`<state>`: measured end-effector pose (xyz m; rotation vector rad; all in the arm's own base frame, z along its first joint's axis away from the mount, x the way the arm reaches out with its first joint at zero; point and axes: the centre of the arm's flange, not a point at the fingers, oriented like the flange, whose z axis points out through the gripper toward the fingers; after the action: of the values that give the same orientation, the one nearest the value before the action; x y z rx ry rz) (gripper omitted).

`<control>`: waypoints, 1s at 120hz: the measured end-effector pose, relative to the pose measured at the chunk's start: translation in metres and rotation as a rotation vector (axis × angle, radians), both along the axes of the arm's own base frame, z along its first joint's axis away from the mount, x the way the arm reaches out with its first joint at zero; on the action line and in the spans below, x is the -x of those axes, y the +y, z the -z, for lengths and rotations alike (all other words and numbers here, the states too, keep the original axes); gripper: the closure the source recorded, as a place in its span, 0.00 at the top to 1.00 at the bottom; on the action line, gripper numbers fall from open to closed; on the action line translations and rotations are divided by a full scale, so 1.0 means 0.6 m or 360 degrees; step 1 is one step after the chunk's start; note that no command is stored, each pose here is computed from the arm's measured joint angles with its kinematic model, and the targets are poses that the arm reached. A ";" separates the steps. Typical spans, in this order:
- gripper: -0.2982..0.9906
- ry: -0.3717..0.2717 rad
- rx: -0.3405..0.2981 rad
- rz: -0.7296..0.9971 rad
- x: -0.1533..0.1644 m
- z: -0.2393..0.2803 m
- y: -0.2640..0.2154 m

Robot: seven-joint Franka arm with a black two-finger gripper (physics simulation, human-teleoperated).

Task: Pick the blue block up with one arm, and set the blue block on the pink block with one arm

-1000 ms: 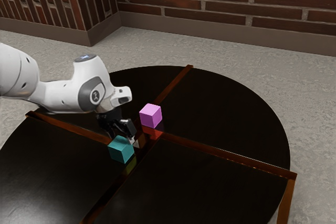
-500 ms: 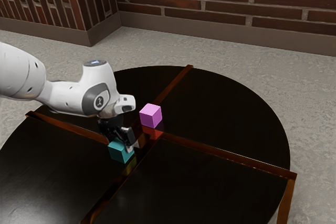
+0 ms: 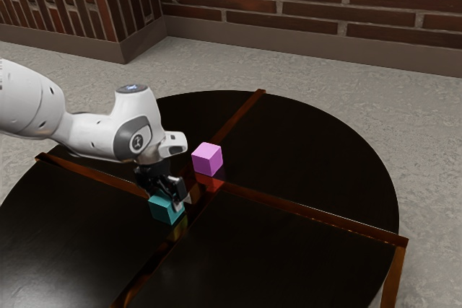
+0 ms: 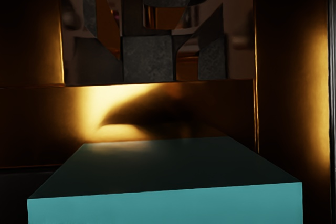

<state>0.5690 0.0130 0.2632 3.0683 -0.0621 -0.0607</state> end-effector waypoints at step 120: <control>0.52 -0.0274 -0.0139 0.0007 -0.193 -0.200 -0.002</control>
<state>0.6845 0.0118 0.3832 3.1527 -0.0777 0.2066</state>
